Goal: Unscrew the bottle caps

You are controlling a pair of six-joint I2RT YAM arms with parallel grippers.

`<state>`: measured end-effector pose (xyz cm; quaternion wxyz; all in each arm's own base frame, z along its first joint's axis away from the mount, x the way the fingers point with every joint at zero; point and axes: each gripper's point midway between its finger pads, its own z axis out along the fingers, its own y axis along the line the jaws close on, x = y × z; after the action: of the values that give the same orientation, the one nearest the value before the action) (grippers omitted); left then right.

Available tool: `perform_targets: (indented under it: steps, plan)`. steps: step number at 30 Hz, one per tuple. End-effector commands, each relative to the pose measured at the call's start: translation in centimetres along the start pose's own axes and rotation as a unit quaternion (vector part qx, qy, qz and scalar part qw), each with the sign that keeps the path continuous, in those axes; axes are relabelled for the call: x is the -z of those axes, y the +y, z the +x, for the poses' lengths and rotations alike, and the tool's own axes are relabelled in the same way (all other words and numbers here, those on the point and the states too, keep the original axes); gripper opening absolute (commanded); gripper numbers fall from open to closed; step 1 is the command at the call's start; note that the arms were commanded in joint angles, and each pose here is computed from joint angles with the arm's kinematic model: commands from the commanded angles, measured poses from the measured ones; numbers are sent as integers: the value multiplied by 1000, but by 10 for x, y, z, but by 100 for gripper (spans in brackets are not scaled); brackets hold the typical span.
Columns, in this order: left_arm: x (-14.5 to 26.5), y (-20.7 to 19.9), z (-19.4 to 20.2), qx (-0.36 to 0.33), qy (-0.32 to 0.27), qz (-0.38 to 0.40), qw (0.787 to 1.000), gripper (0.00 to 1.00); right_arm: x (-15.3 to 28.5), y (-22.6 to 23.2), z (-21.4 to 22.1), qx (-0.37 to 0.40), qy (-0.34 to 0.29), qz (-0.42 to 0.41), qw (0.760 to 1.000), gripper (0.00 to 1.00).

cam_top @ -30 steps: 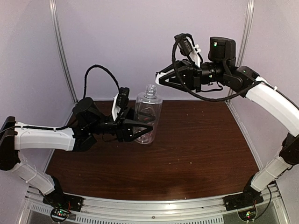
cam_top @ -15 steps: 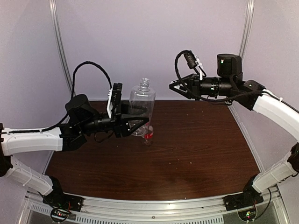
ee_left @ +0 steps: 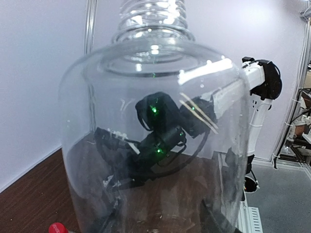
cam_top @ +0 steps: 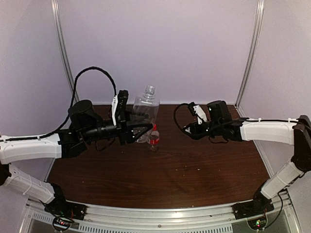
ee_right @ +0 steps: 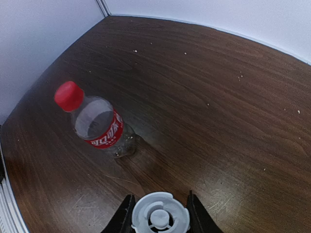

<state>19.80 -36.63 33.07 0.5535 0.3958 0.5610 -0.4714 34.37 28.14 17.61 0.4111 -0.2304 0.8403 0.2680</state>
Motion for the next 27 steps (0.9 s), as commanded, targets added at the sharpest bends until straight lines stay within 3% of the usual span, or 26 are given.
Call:
perform_targets:
  steps: [1,11,27]
  plan:
    - [6,4,-8,-16,-15,-15,1000,43,-24,-30,8,-17,-33,43,998,7]
    - [8,5,-8,-16,-11,-20,1000,43,-67,-63,67,-48,-11,58,997,10]
    - [6,6,-3,-18,-6,-22,1000,44,-73,-77,108,-48,11,75,996,22]
